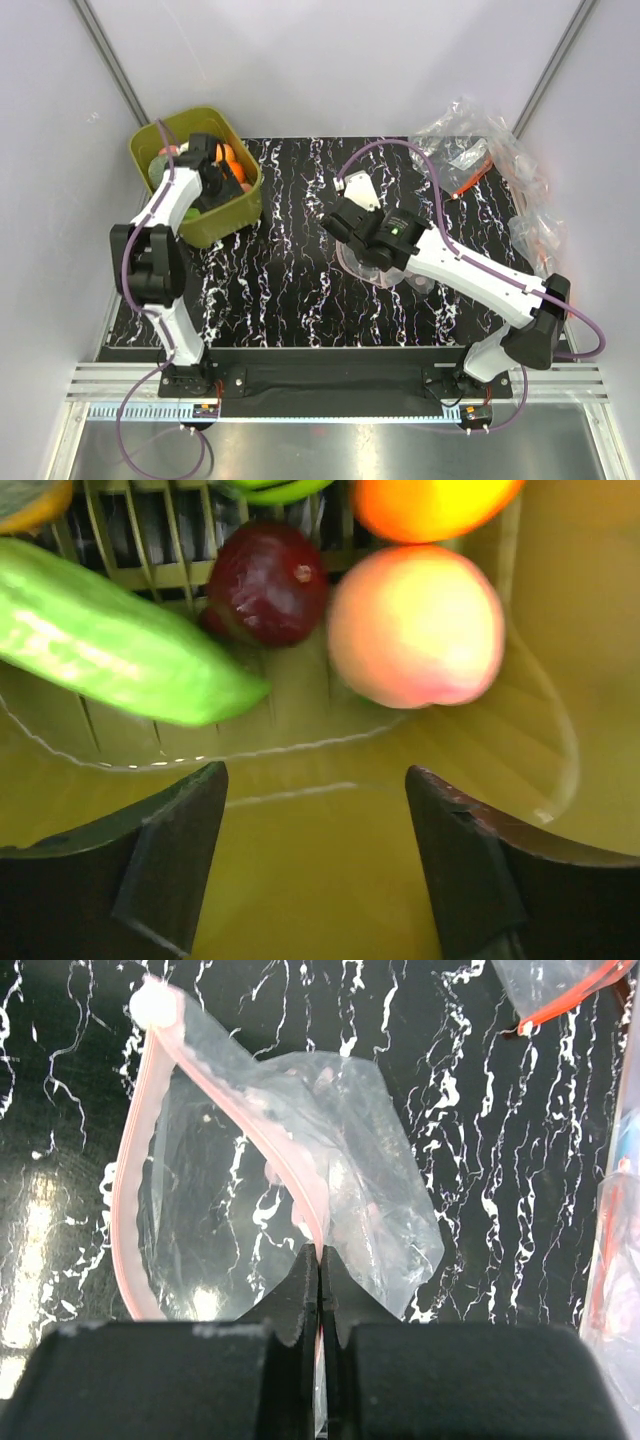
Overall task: Place the food in the zip-top bag and seal the zipper
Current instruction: Move the bin to the corner of the board.
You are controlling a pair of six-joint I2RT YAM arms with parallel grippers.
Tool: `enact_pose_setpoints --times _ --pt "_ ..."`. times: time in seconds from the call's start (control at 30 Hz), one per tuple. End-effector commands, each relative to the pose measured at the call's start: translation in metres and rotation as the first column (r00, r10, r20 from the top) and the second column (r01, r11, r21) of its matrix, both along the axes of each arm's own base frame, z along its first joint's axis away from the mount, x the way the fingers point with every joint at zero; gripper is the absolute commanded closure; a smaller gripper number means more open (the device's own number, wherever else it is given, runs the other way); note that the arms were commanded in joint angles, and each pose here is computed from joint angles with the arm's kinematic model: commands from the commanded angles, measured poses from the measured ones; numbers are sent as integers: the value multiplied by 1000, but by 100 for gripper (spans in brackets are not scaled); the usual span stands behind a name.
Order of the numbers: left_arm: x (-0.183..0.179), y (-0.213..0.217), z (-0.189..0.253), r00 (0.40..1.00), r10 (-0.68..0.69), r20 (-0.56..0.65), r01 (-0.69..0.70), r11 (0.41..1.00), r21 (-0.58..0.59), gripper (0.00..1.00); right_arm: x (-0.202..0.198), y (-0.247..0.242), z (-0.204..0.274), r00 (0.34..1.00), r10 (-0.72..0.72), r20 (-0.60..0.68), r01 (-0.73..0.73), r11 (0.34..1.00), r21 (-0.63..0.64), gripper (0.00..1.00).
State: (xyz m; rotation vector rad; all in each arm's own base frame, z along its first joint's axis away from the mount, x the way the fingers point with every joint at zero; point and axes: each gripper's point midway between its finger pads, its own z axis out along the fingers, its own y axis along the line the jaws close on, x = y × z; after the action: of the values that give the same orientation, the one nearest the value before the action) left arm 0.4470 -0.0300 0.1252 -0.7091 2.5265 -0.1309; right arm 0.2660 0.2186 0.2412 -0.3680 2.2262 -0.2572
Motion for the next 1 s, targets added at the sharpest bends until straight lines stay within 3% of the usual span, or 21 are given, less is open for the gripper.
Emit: enact_pose_setpoints --times 0.0,0.03,0.17,0.37,0.53,0.87,0.97 --pt "-28 -26 27 994 -64 92 70 996 -55 26 -1 -1 9 1000 0 18 -2 998 64 100" --pt "-43 -38 15 993 -95 72 99 994 -56 28 -1 -1 7 1000 0 18 -1 998 62 100" --pt "-69 -66 37 974 -169 151 184 978 -94 27 -5 -6 -2 1000 -21 -1 21 999 50 100" --pt "-76 -50 61 972 -173 157 176 984 -2 7 -10 -11 -2 999 -45 -2 45 996 83 100" --pt "-61 -33 97 967 -153 203 138 987 87 3 -10 -10 -2 998 -57 -9 57 995 82 100" --pt "-17 -34 63 981 -127 146 125 992 23 6 -15 -11 7 999 -32 -4 32 991 134 100" --pt "3 -19 60 986 -66 151 56 996 72 6 -16 -5 13 1000 0 -1 0 986 166 100"
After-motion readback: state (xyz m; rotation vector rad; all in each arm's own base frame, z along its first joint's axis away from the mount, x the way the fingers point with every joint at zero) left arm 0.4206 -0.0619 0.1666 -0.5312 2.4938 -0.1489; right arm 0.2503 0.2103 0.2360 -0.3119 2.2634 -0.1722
